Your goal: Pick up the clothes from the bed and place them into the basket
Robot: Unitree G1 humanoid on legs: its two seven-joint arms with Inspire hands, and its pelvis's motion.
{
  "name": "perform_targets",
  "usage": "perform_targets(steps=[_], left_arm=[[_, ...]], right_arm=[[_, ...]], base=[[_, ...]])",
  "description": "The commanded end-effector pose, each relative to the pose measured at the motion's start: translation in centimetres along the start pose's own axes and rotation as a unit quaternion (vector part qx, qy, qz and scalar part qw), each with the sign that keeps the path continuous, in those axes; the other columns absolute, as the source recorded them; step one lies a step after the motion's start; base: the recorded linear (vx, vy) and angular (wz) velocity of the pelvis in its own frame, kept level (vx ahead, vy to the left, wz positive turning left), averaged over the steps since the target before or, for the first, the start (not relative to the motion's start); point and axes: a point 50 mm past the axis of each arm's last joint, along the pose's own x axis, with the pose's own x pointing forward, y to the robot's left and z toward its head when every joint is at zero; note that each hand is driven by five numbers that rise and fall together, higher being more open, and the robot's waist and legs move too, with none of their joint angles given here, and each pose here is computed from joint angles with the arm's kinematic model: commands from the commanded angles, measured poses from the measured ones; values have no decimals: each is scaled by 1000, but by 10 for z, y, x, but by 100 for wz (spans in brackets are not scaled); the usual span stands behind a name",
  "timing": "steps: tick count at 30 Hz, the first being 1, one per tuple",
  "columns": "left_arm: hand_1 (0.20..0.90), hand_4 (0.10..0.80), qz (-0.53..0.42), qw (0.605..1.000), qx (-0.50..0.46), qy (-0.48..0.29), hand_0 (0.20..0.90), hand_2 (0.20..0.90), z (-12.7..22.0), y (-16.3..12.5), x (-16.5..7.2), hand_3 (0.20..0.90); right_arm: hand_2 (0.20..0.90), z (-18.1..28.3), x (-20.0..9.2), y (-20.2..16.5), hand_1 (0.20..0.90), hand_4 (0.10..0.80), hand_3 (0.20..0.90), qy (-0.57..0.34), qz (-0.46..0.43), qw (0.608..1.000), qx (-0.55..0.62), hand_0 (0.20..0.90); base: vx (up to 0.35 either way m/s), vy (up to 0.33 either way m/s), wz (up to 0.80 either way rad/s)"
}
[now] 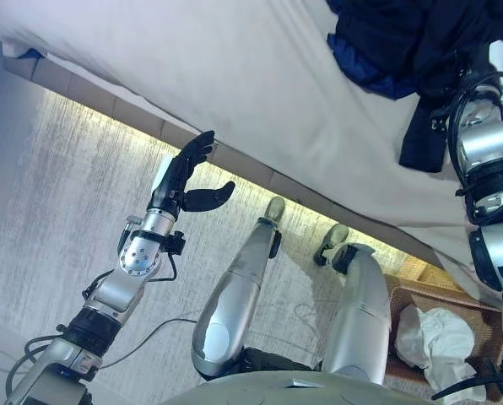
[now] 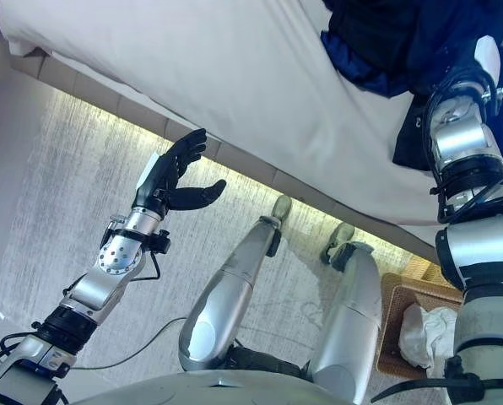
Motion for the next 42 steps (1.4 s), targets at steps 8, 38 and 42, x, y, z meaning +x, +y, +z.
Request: perform_targets(steps=[8,38,42], left_arm=[[900,800,29,999,-17,-25,900,900,15,15,7,900],[900,800,22,984,34,171,900,900,-63,15,-20,900],[900,800,20,980,44,191,900,900,-73,15,-25,900]], right_arm=[[300,20,5,-57,300,100,200,-78,-31,995,49,300],[300,54,-9,-122,300,100,200,-180,-73,969,153,300],[300,74,-17,-147,300,100,200,-219,-119,954,165,300]], base=[[27,9,-16],[25,-10,-4],[-9,-14,-9]])
